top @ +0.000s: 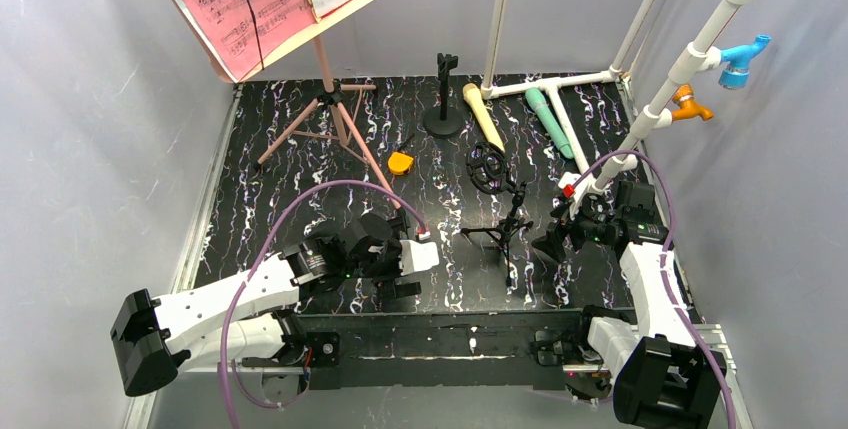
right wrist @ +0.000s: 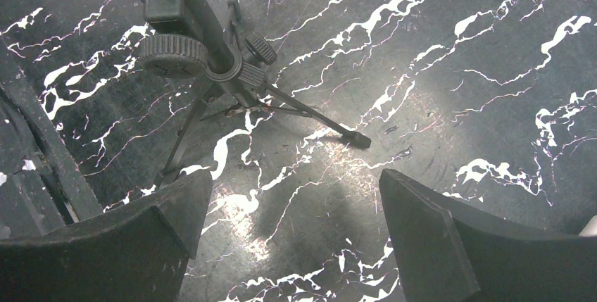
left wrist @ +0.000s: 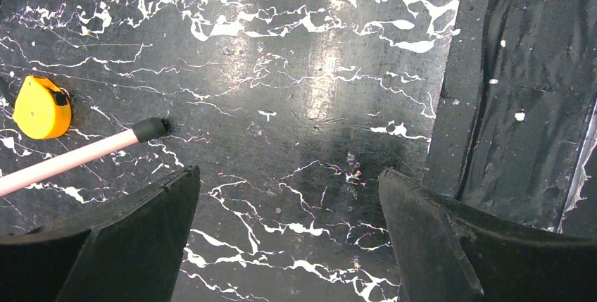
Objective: Pack up the instrument practice props
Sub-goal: Pick up the microphone stand at the center of the board.
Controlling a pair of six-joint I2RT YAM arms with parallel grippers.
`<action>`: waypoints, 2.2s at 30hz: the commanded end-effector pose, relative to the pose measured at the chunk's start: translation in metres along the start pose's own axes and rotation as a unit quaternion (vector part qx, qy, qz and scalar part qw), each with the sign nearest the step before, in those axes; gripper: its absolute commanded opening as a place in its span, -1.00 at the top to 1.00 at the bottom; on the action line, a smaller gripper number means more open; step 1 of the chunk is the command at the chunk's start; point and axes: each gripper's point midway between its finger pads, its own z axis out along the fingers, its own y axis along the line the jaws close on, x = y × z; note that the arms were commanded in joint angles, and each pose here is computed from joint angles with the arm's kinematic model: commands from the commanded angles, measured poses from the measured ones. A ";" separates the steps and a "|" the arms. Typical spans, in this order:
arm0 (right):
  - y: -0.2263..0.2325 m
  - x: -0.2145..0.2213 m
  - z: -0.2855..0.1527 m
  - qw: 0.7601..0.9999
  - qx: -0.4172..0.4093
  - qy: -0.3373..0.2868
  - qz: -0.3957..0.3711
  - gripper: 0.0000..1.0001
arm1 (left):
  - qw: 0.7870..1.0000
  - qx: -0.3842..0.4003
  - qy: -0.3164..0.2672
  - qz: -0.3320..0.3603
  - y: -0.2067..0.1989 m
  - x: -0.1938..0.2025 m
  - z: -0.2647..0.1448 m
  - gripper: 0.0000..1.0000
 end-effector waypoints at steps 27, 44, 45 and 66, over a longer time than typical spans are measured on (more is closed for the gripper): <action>0.006 -0.007 -0.003 1.000 -0.008 -0.017 -0.008 -0.97 | 0.999 0.004 -0.035 -0.014 0.002 -0.018 -0.002 -0.96; 0.020 -0.031 -0.016 0.997 -0.011 -0.046 -0.057 -0.97 | 0.935 -0.014 -0.262 -0.239 0.024 -0.112 0.061 -0.96; 0.021 -0.032 -0.017 0.997 -0.012 -0.047 -0.057 -0.97 | 0.936 -0.017 -0.267 -0.228 0.027 -0.117 0.065 -0.96; 0.043 -0.043 -0.016 0.994 -0.071 -0.080 -0.037 -0.97 | 0.933 -0.004 -0.338 -0.124 0.067 -0.180 0.132 -0.61</action>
